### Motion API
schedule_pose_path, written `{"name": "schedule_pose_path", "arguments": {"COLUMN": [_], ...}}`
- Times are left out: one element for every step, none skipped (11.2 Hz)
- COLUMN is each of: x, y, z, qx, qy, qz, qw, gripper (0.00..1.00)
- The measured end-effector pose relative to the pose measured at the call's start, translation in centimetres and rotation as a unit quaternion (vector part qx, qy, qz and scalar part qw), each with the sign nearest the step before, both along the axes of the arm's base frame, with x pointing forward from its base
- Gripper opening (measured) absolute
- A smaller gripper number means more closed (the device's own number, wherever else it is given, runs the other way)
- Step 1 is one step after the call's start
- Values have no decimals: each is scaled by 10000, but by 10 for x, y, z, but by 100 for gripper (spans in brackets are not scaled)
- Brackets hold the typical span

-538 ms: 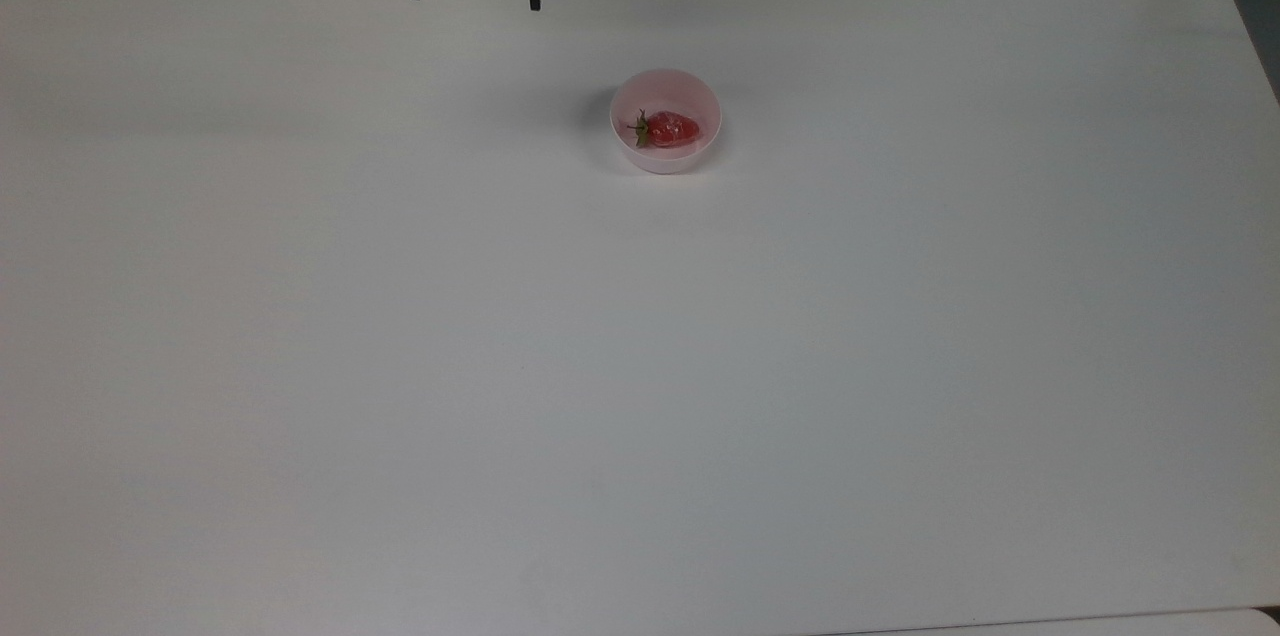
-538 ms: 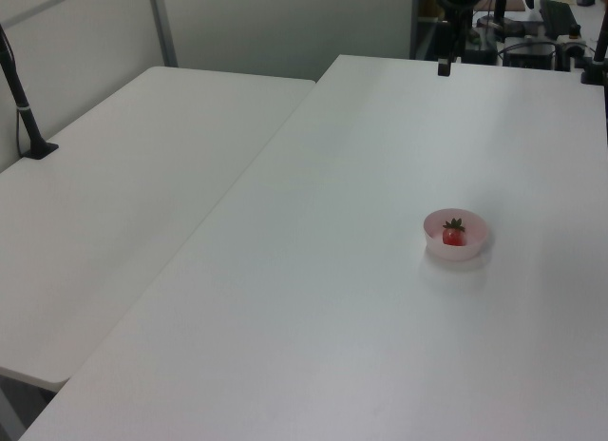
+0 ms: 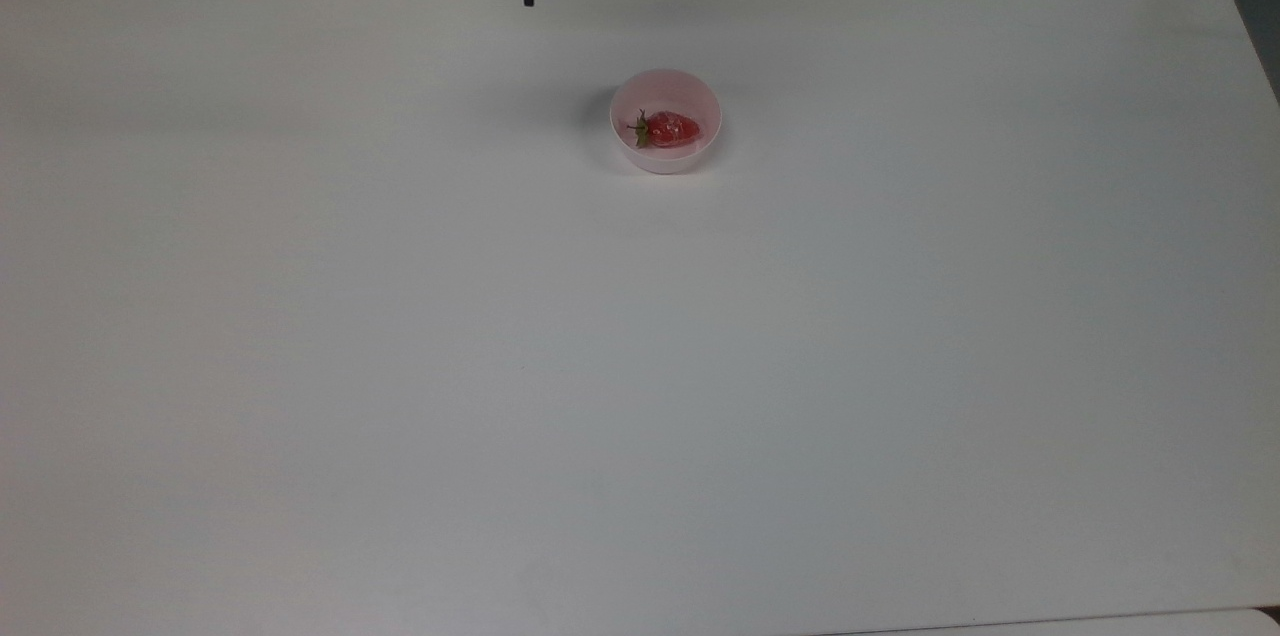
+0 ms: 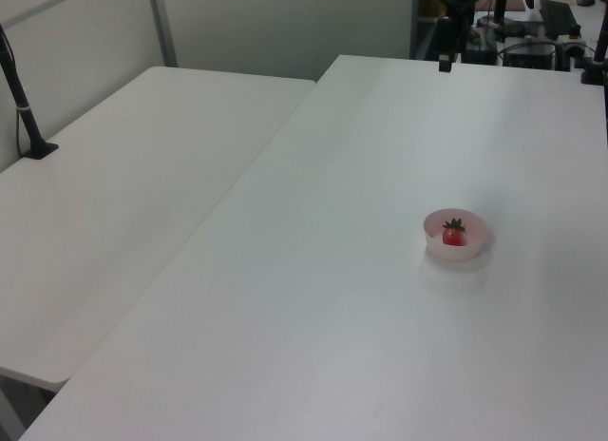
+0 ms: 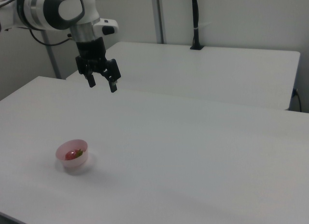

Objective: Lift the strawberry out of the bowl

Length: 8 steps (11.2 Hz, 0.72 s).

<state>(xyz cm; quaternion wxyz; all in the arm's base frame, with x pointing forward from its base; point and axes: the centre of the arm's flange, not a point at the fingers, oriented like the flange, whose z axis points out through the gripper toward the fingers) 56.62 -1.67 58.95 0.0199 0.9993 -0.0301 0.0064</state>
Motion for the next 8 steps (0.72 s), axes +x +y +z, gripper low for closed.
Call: {"name": "schedule_pose_path", "arguments": {"x": [0,-1,-1,-1,1,4,7,10], "y": [-7,-11,-12,-10,-5,1,9,21], "z": [5,8,8,7,3,-6,-18,-35], "qx": [0,1,1,0,-2,-9,-19,-29], "qy": [-53,-71,-70,-62,-2,84,205,367], "qz": [-63,-101,-102,-81,-46,2,114,297], "qw": [10000,9999,9999,9999,10000,10000,9997,9989], "gripper": [100,100,100,100,100,100,100,100]}}
